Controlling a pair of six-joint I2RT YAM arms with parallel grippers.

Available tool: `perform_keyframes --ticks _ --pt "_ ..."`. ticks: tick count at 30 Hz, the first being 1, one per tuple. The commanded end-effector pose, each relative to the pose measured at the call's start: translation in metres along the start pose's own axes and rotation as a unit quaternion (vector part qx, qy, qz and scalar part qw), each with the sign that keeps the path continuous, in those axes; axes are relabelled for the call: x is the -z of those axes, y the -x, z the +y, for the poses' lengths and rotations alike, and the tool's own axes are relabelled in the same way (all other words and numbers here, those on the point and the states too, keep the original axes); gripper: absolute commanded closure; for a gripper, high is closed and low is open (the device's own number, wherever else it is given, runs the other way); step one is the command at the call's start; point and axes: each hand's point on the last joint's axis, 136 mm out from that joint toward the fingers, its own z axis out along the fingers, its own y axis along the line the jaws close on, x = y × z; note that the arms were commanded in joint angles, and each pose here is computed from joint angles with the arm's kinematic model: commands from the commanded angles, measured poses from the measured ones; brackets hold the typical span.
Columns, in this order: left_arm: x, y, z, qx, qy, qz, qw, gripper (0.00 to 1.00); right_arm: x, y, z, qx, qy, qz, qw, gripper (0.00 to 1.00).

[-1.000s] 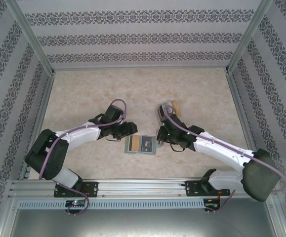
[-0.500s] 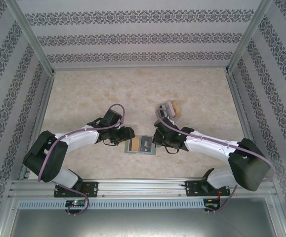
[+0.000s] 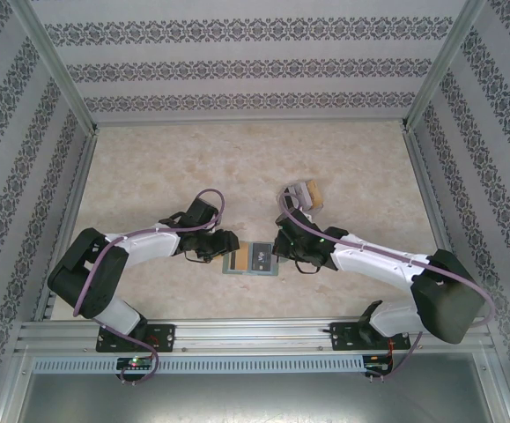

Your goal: Put the credit cards into the card holder

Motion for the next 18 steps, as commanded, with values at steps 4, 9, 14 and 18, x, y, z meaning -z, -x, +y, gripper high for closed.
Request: perform_keyframes --ticks 4,9,14,18 --pt "-0.005 -0.003 0.005 -0.001 -0.001 0.008 1.000 0.46 0.004 0.001 -0.002 0.008 -0.008 -0.009 1.000 1.00" --pt "-0.005 -0.002 0.005 0.000 -0.001 0.008 1.000 0.46 0.006 0.003 -0.006 0.016 -0.014 -0.015 1.000 1.00" --pt "-0.007 -0.004 0.005 0.000 -0.001 0.013 1.000 0.47 -0.001 -0.002 -0.007 0.020 -0.017 -0.002 1.000 1.00" --pt "-0.007 -0.004 0.006 0.002 -0.001 0.013 1.000 0.47 -0.006 -0.004 -0.006 0.020 -0.016 0.004 1.000 1.00"
